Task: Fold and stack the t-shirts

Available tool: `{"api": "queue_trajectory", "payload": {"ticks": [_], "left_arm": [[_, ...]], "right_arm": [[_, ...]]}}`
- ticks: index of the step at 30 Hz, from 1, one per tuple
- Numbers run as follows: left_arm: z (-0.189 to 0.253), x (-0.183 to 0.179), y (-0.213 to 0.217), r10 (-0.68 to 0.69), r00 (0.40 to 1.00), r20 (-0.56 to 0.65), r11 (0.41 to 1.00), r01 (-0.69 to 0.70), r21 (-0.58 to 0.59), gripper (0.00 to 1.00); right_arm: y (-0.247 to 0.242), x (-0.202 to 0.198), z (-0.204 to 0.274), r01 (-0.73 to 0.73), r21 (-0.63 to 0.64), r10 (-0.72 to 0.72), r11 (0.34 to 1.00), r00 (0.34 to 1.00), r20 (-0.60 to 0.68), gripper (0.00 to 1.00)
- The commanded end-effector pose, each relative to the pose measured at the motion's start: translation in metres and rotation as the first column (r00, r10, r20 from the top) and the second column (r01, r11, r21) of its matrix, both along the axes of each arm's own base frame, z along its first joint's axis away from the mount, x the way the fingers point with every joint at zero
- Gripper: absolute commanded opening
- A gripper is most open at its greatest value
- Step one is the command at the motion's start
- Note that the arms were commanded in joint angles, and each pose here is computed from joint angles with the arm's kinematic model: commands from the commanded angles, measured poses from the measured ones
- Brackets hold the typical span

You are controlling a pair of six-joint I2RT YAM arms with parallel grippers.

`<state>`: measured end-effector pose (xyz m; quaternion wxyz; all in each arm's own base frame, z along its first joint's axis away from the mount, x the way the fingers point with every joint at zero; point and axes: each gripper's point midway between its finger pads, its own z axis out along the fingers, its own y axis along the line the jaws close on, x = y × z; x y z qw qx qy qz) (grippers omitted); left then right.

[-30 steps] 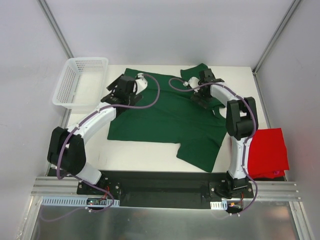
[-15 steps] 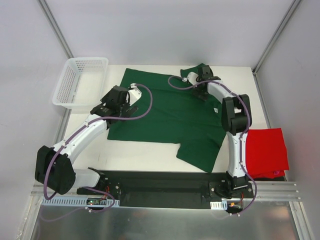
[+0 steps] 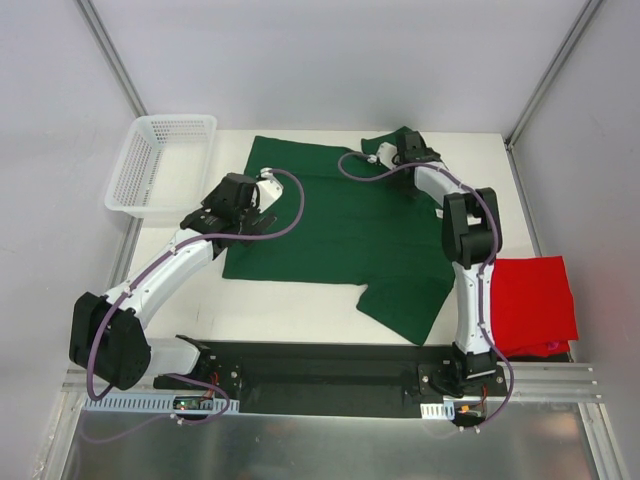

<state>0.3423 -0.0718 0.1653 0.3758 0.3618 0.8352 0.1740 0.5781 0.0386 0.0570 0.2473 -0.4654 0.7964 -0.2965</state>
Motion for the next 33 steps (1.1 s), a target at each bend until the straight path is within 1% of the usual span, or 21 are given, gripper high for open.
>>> {"api": "queue_trajectory", "payload": {"ticks": [1,3,5,8,13,14,19,20,22,27,31,33], "left_arm": [[0.007,-0.003,-0.006,-0.016,1.000,0.011,0.999,0.017,-0.041,0.99],[0.005,-0.003,-0.007,-0.021,1.000,0.004,0.999,0.021,-0.043,0.99],[0.004,-0.003,-0.009,-0.026,1.000,0.000,0.999,0.026,-0.045,0.99],[0.004,-0.004,-0.009,-0.029,1.000,-0.005,0.999,0.028,-0.043,0.99],[-0.002,-0.010,-0.009,-0.037,0.999,-0.024,0.998,0.036,-0.042,0.99],[-0.004,-0.010,-0.009,-0.042,0.999,-0.030,0.998,0.041,-0.041,0.99],[-0.011,-0.015,-0.009,-0.049,0.998,-0.049,0.998,0.047,-0.041,0.99],[-0.012,-0.016,-0.009,-0.050,0.997,-0.053,0.998,0.048,-0.043,0.99],[-0.012,-0.016,-0.009,-0.051,0.997,-0.056,0.998,0.049,-0.041,0.99],[-0.011,-0.015,-0.010,-0.050,0.997,-0.058,0.998,0.048,-0.045,0.99],[-0.013,-0.016,-0.011,-0.048,0.997,-0.065,0.998,0.045,-0.051,0.99],[-0.013,-0.017,-0.012,-0.050,0.996,-0.068,0.997,0.046,-0.057,0.99]], "right_arm": [[-0.011,-0.008,0.064,0.052,0.083,-0.062,0.995,0.991,0.123,0.96],[-0.015,-0.009,0.073,0.065,0.094,-0.077,0.994,0.987,0.141,0.96],[-0.026,-0.007,0.076,0.091,0.079,-0.103,0.993,0.983,0.154,0.96],[-0.045,0.004,0.079,0.140,0.065,-0.149,0.988,0.972,0.179,0.96],[-0.067,0.017,0.074,0.197,0.078,-0.208,0.977,0.962,0.177,0.96],[-0.068,0.019,0.063,0.200,0.068,-0.208,0.977,0.965,0.159,0.96],[-0.079,0.026,0.040,0.216,0.060,-0.222,0.975,0.966,0.133,0.96],[-0.079,0.026,0.026,0.215,0.072,-0.221,0.974,0.969,0.109,0.96],[-0.078,0.025,0.015,0.215,0.085,-0.221,0.973,0.972,0.082,0.96],[-0.068,0.023,0.001,0.200,0.131,-0.206,0.971,0.978,0.038,0.96],[-0.068,0.026,-0.012,0.199,0.115,-0.202,0.973,0.979,0.014,0.96],[-0.072,0.028,-0.018,0.200,0.087,-0.202,0.976,0.979,0.014,0.96]]}}
